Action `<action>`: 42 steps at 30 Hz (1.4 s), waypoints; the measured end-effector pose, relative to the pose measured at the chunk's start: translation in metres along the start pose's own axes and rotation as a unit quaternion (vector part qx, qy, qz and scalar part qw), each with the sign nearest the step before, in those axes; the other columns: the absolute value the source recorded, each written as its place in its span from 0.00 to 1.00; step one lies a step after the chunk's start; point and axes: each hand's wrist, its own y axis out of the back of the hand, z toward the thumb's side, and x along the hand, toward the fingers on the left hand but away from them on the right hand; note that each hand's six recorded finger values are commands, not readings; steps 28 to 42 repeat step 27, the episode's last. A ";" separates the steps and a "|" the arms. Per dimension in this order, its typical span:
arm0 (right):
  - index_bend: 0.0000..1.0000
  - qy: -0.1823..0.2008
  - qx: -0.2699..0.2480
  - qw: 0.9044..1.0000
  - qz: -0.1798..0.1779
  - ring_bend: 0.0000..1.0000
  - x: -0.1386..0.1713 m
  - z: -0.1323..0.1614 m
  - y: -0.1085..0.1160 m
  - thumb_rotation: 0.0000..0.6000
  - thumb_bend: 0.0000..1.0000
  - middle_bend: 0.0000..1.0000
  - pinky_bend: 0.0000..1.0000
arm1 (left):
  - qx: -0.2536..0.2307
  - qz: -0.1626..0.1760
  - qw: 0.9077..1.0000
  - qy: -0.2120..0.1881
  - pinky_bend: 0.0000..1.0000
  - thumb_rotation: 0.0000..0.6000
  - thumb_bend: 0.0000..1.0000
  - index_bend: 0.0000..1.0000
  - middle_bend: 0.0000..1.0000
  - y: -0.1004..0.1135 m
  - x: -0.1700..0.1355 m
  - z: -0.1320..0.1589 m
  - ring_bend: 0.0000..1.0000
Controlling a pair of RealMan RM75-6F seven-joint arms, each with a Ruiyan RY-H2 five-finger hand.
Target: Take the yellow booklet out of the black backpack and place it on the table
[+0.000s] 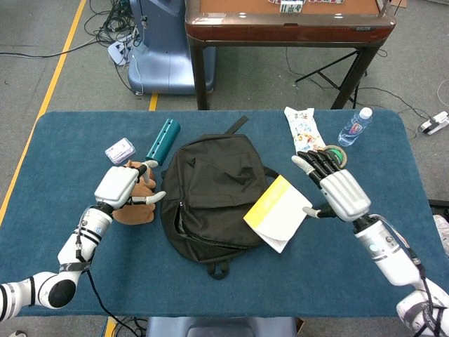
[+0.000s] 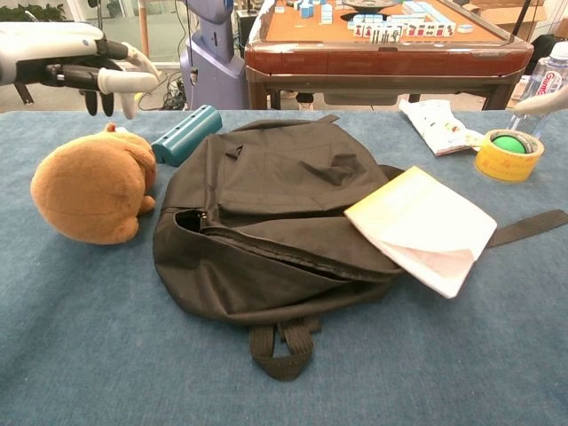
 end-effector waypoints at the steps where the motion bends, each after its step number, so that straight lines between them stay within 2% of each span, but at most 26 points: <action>1: 0.00 -0.008 0.006 1.000 -0.004 0.04 0.007 -0.006 0.004 1.00 0.06 0.12 0.07 | -0.002 0.002 1.000 0.005 0.41 0.23 0.16 0.21 0.43 0.000 -0.001 -0.005 0.43; 3: 0.06 -0.019 0.017 1.000 -0.009 0.10 0.014 -0.012 0.007 1.00 0.17 0.18 0.15 | -0.007 0.004 1.000 0.013 0.41 0.35 0.16 0.22 0.43 0.001 -0.004 -0.012 0.43; 4: 0.13 -0.026 0.025 0.999 -0.011 0.15 0.019 -0.015 0.008 1.00 0.22 0.23 0.19 | -0.010 0.007 1.000 0.017 0.41 0.47 0.16 0.22 0.44 0.001 -0.006 -0.015 0.43; 5: 0.18 -0.034 0.034 0.999 -0.016 0.18 0.024 -0.019 0.009 1.00 0.25 0.27 0.22 | -0.014 0.011 1.000 0.023 0.41 0.69 0.16 0.22 0.44 0.002 -0.009 -0.020 0.43; 6: 0.22 -0.039 0.039 0.998 -0.020 0.21 0.028 -0.021 0.009 1.00 0.27 0.29 0.25 | -0.016 0.015 0.999 0.028 0.41 0.86 0.16 0.23 0.44 0.003 -0.011 -0.023 0.43; 7: 0.25 -0.051 0.046 0.997 -0.026 0.23 0.036 -0.026 0.010 1.00 0.28 0.31 0.27 | -0.018 0.021 0.999 0.033 0.41 0.97 0.16 0.23 0.44 0.004 -0.014 -0.027 0.43; 8: 0.27 -0.061 0.051 0.996 -0.030 0.25 0.042 -0.030 0.011 1.00 0.31 0.33 0.29 | -0.018 0.029 0.999 0.040 0.41 1.00 0.16 0.23 0.43 0.005 -0.018 -0.033 0.43; 14: 0.32 -0.131 0.064 0.989 -0.026 0.30 0.092 -0.062 0.005 1.00 0.35 0.38 0.34 | -0.016 0.067 0.994 0.089 0.40 1.00 0.15 0.24 0.43 0.007 -0.051 -0.071 0.43; 19: 0.36 -0.164 0.060 0.984 -0.014 0.31 0.120 -0.078 0.002 1.00 0.35 0.39 0.35 | -0.005 0.075 0.991 0.113 0.40 1.00 0.16 0.25 0.44 -0.001 -0.079 -0.092 0.43; 27: 0.38 -0.189 0.052 0.980 -0.021 0.31 0.154 -0.086 0.003 1.00 0.35 0.40 0.35 | 0.021 0.099 0.984 0.148 0.40 1.00 0.16 0.26 0.43 -0.016 -0.129 -0.117 0.43; 42: 0.38 -0.189 0.052 0.980 -0.021 0.31 0.154 -0.086 0.003 1.00 0.35 0.40 0.35 | 0.021 0.099 0.984 0.148 0.40 1.00 0.16 0.26 0.43 -0.016 -0.129 -0.117 0.43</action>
